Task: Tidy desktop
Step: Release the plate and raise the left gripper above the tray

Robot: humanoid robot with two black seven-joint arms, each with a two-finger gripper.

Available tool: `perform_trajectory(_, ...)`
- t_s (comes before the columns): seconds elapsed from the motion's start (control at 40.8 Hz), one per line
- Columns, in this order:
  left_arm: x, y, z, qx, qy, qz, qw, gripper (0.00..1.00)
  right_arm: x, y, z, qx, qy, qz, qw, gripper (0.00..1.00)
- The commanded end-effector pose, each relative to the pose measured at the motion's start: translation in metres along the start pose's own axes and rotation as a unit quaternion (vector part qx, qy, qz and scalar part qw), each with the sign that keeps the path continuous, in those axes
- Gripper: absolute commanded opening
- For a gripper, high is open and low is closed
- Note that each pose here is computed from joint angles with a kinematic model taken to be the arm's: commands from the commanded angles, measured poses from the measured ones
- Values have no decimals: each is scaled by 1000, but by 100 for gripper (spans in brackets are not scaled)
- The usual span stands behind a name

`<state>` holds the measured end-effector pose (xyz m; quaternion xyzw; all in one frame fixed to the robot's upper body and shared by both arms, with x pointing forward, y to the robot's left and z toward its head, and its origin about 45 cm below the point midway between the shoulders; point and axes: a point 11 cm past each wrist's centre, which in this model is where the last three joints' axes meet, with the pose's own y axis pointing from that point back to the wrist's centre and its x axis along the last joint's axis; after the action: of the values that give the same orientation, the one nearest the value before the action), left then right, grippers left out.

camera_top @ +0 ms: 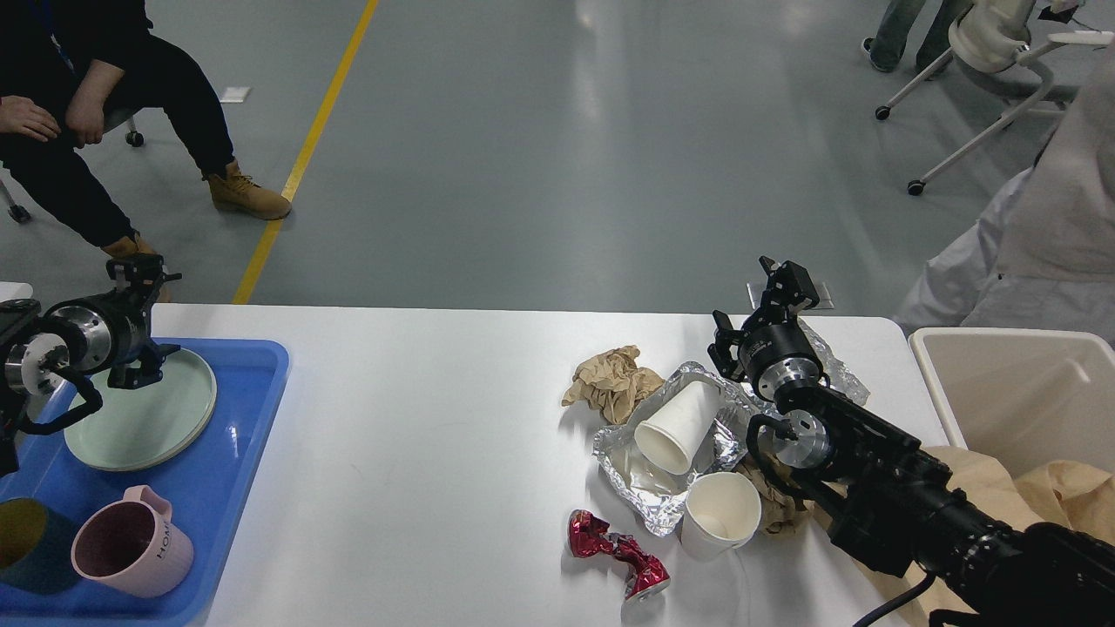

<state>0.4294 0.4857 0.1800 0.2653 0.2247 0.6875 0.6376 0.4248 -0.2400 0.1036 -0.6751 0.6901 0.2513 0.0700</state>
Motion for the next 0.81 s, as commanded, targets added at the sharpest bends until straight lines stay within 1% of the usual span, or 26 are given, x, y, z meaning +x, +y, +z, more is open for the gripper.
perform_trajectory(0.0,0,2,12,-36,61,-7,997,96,0,0,0,0,0,0,1000,100)
perform_trajectory(0.098,-3,2,18,-50,84,-15,995,96,0,0,0,0,0,0,1000,100)
perform_trajectory(0.27,-13,3,44,-103,164,-42,980,96,0,0,0,0,0,0,1000,100)
perform_trajectory(0.319,-16,4,51,-123,204,-53,970,96,0,0,0,0,0,0,1000,100)
perform_trajectory(0.343,-18,5,59,-147,247,-64,956,96,0,0,0,0,0,0,1000,100)
perform_trajectory(0.392,-18,7,67,-169,287,-75,940,96,0,0,0,0,0,0,1000,100)
perform_trajectory(0.491,-15,12,79,-200,344,-88,913,96,0,0,0,0,0,0,1000,100)
perform_trajectory(0.638,-18,15,93,-215,356,-96,904,96,0,0,0,0,0,0,1000,100)
perform_trajectory(0.785,-44,11,103,-212,348,-130,904,96,0,0,0,0,0,0,1000,100)
